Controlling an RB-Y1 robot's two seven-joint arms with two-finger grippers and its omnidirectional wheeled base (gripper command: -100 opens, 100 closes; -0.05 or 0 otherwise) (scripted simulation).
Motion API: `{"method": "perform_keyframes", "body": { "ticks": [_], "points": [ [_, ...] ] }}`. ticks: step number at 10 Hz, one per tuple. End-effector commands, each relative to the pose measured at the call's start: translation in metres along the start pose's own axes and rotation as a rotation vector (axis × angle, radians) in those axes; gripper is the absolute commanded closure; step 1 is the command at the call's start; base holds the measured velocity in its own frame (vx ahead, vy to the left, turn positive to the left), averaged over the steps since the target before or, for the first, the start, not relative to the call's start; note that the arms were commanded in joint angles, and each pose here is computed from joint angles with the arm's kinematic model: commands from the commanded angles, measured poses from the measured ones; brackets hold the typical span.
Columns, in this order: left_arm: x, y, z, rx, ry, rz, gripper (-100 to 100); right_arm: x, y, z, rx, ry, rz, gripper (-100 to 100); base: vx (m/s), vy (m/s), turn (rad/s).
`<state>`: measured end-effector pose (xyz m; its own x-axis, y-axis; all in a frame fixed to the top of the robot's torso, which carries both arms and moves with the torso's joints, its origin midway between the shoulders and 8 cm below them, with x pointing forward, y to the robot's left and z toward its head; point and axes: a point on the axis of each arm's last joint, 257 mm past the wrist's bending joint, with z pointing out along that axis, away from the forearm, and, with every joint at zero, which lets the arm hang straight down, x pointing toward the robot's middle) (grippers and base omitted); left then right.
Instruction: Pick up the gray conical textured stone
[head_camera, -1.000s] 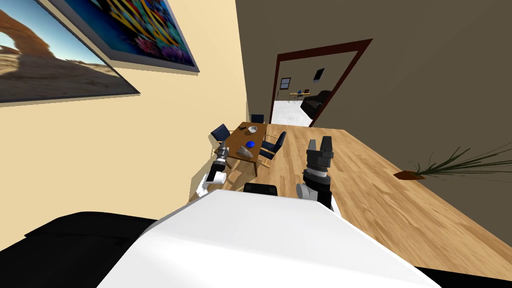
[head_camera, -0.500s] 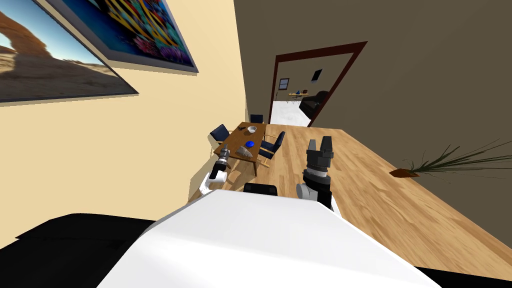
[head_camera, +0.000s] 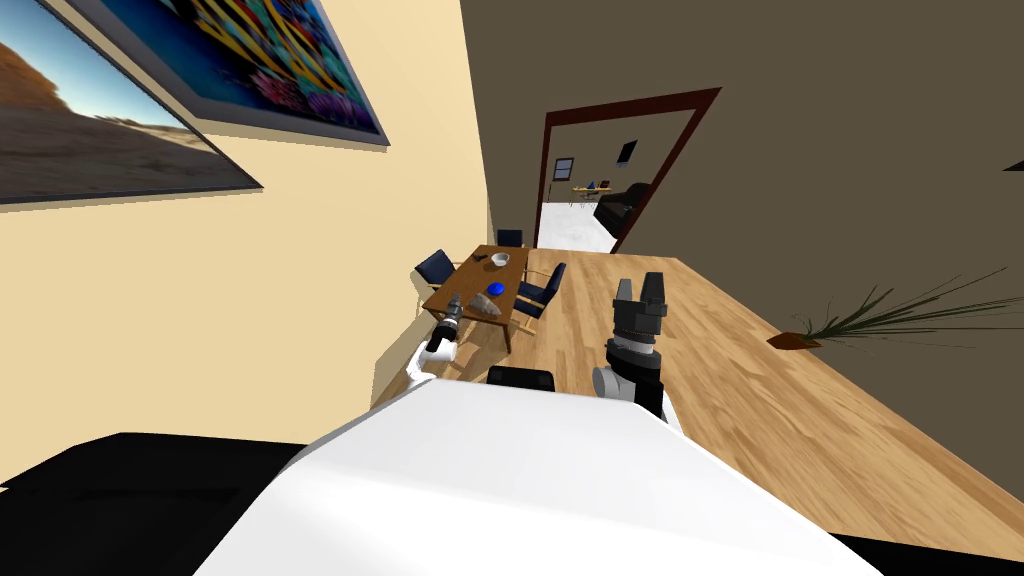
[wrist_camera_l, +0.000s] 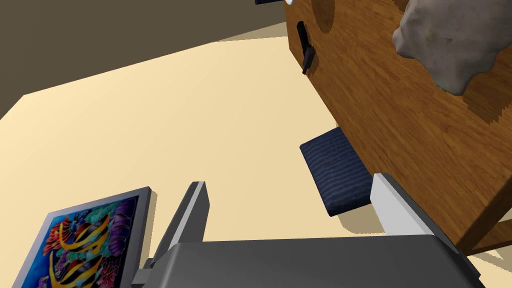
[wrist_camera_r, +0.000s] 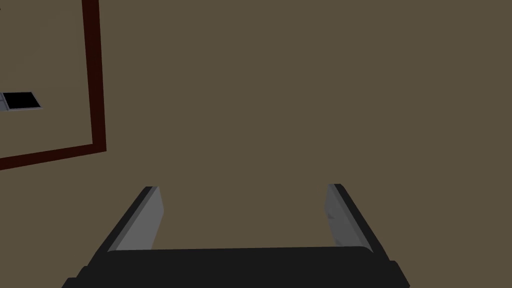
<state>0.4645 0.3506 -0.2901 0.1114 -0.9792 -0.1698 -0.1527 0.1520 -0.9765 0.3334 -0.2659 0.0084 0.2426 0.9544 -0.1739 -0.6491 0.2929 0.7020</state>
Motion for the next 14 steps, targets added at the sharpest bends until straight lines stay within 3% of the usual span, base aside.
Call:
{"method": "perform_keyframes", "body": {
  "ticks": [1,5,8,13,14],
  "points": [
    [0.003,0.017,0.006,-0.046,0.008,0.015,-100,0.0,0.0,0.0,0.0,0.0,0.0,0,0.024,-0.037,-0.031],
    [0.024,0.064,0.019,-0.183,0.051,0.081,-100,0.0,0.0,0.0,0.0,0.0,0.0,0,0.042,-0.065,-0.055],
    [0.029,0.077,0.021,-0.219,0.063,0.1,-100,0.0,0.0,0.0,0.0,0.0,0.0,0,0.04,-0.036,-0.022],
    [0.051,0.134,0.02,-0.381,0.119,0.193,-100,0.0,0.0,0.0,0.0,0.0,0.0,0,0.049,-0.063,-0.046],
    [0.051,0.134,0.02,-0.381,0.119,0.193,-100,0.0,0.0,0.0,0.0,0.0,0.0,0,0.044,-0.047,-0.012]
  ]
}}
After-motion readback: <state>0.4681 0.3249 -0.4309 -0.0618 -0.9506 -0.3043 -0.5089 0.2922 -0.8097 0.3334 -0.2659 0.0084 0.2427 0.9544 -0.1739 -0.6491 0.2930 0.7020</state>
